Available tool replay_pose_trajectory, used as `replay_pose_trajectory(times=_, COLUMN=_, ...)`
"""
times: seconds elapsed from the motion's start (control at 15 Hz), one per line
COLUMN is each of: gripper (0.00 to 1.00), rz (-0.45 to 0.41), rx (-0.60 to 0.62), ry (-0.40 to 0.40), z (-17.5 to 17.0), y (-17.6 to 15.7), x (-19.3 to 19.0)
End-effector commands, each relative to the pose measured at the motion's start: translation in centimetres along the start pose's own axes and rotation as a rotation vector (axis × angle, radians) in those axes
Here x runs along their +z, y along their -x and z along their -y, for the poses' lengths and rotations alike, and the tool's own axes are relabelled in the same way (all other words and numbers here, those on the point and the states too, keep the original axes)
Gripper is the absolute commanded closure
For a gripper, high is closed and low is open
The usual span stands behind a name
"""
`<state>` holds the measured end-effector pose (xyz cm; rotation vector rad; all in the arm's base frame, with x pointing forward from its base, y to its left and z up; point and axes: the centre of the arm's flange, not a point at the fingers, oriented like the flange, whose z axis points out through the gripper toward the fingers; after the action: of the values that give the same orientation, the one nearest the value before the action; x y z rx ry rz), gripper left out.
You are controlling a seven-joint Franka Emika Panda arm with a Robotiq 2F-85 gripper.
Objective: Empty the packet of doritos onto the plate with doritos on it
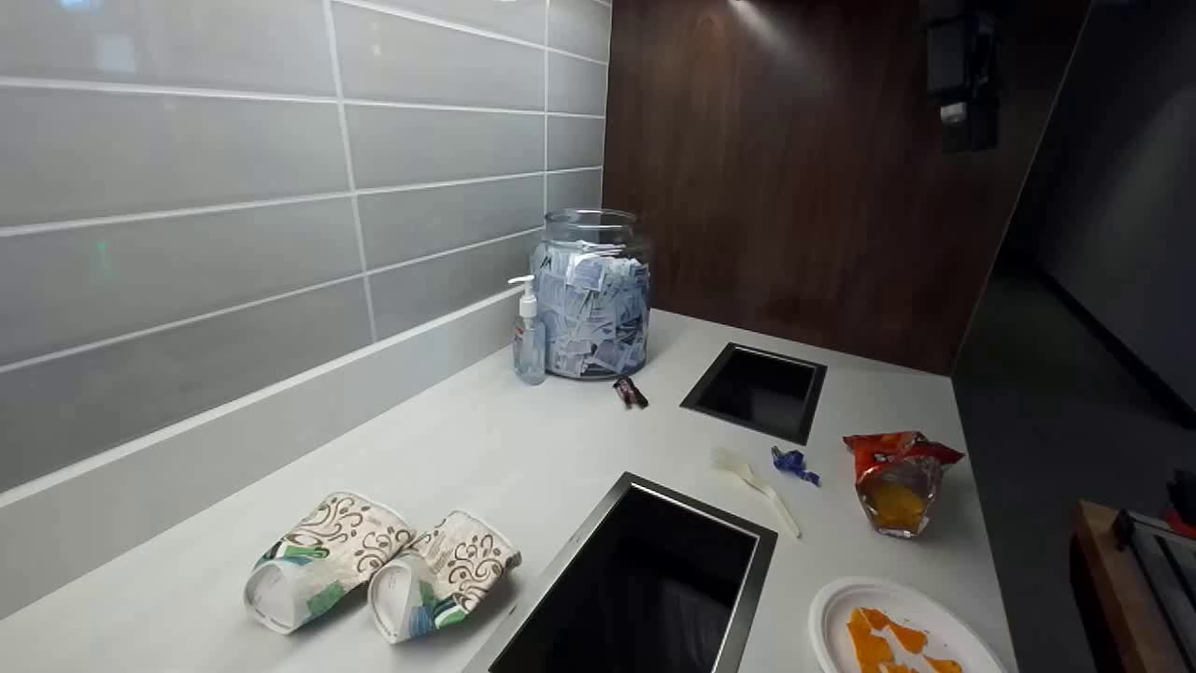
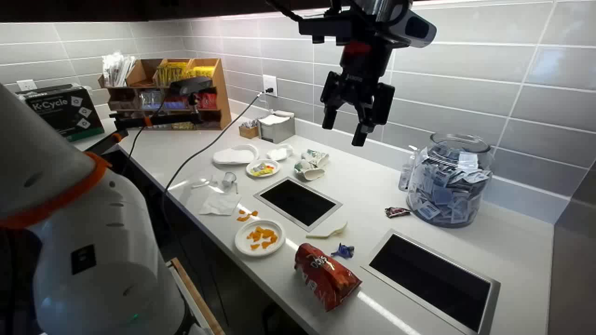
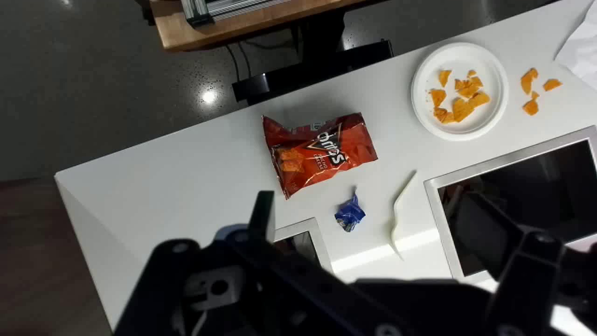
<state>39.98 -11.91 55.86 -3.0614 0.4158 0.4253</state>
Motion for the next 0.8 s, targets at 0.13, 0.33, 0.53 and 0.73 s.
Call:
replay_pose_trajectory(times=0.13, gripper=0.0, rz=0.0, rx=0.0, ry=0.0, z=0.0, y=0.0, x=0.0)
replay_pose_trajectory(times=0.33, gripper=0.0, rz=0.0, rx=0.0, ry=0.0, z=0.0, y=0.0, x=0.0)
replay_pose_trajectory(times=0.53, gripper=0.0, rz=0.02, rx=0.09, ry=-0.028, z=-0.8, y=-1.2, x=1.2)
replay_pose_trajectory(times=0.73, gripper=0.0, rz=0.077, rx=0.255, ry=-0.039, z=-1.3, y=-3.6, x=6.5)
